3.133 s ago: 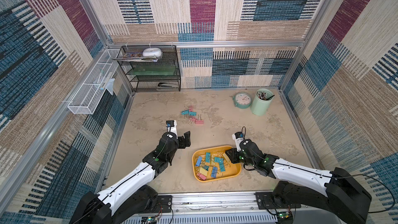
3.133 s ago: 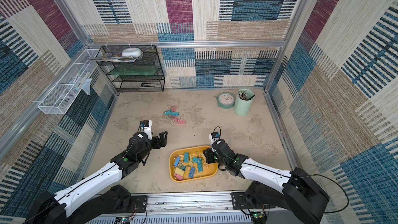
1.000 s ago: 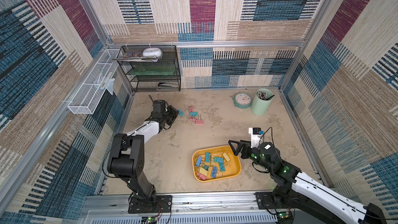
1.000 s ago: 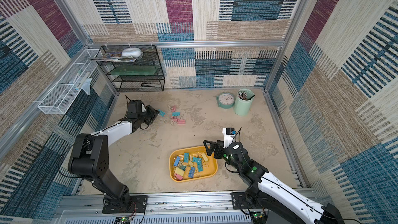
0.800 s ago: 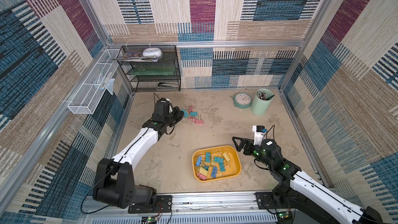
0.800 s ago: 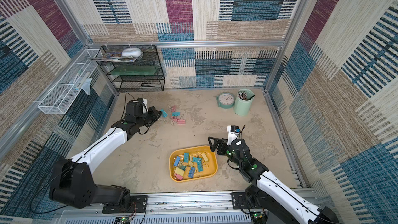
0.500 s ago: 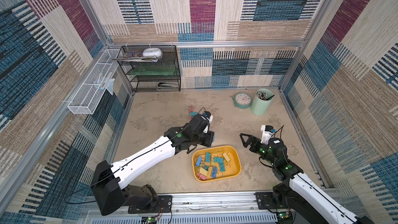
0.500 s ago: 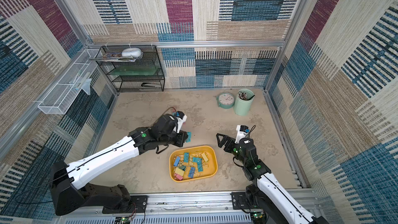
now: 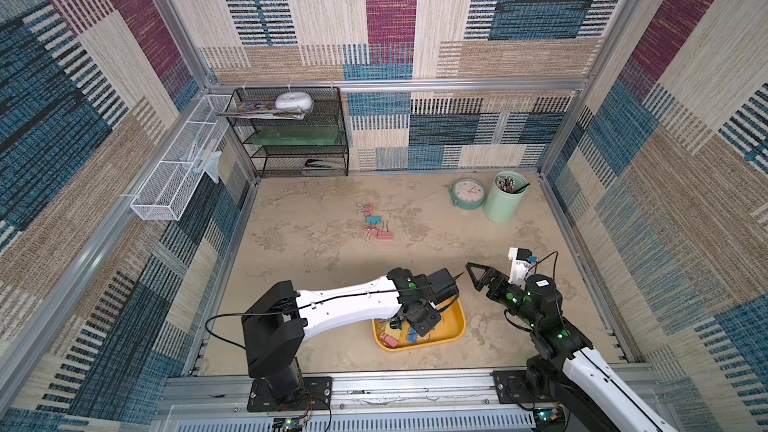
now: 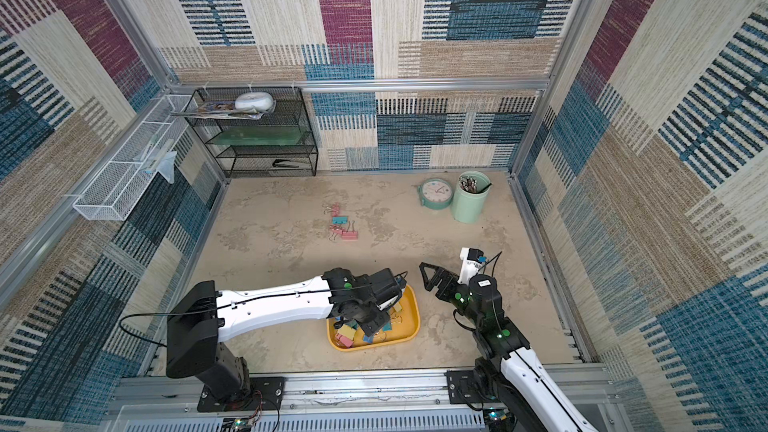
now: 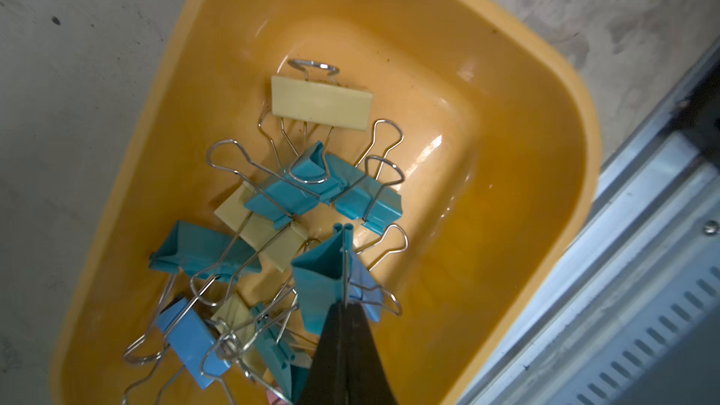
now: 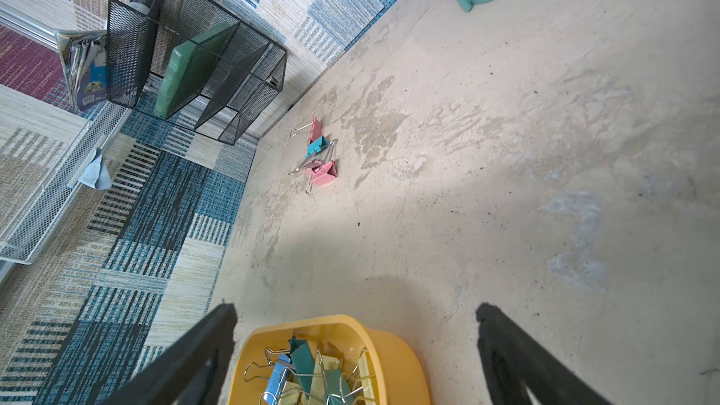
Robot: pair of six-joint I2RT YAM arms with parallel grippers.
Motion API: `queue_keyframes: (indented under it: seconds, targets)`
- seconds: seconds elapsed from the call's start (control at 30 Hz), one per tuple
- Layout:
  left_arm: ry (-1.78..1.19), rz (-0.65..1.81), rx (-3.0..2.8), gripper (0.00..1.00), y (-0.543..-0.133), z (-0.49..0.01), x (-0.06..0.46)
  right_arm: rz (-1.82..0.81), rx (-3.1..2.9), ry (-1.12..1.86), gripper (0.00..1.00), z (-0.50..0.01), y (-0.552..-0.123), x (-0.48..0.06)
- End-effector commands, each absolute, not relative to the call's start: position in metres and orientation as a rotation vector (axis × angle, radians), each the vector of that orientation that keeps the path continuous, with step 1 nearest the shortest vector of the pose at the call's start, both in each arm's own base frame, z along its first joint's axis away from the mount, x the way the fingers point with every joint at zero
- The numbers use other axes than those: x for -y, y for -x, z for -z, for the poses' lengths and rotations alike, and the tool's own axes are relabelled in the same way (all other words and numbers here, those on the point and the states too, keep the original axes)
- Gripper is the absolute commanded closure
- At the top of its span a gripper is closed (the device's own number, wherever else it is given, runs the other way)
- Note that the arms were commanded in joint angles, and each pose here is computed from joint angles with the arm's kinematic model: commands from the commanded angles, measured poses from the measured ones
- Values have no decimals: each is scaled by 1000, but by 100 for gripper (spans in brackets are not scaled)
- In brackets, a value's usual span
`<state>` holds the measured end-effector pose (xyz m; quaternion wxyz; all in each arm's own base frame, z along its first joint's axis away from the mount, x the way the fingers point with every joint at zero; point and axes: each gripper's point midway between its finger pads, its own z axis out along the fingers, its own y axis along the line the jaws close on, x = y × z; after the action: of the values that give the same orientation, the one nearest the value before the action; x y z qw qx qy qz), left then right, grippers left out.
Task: Put the binder clips in the storage box
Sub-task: Place the binder clip in the storage box, then pick up the binder clip at the center of the board.
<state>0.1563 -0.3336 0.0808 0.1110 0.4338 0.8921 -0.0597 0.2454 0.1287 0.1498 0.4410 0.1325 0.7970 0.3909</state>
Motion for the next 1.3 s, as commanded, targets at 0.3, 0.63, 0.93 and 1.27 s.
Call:
queue_keyframes:
  seconds: [0.3,0.63,0.93,1.27]
  targets:
    - [-1218,136,-2601,62,-170,-82,331,-1163,-1963,-130,0,-177,-235,-162]
    - [-696,373,-2462,50,-295,-177,287,-1257,-1840,-41,0,-221,-224,-182]
    - [79,476,-2406,50,-442,-160,193,-1246,-1874,6,1,-214,-226,-208]
    - [363,791,-2330,37,-536,-101,160,-1195,-1911,23,1,-206,-236,-213]
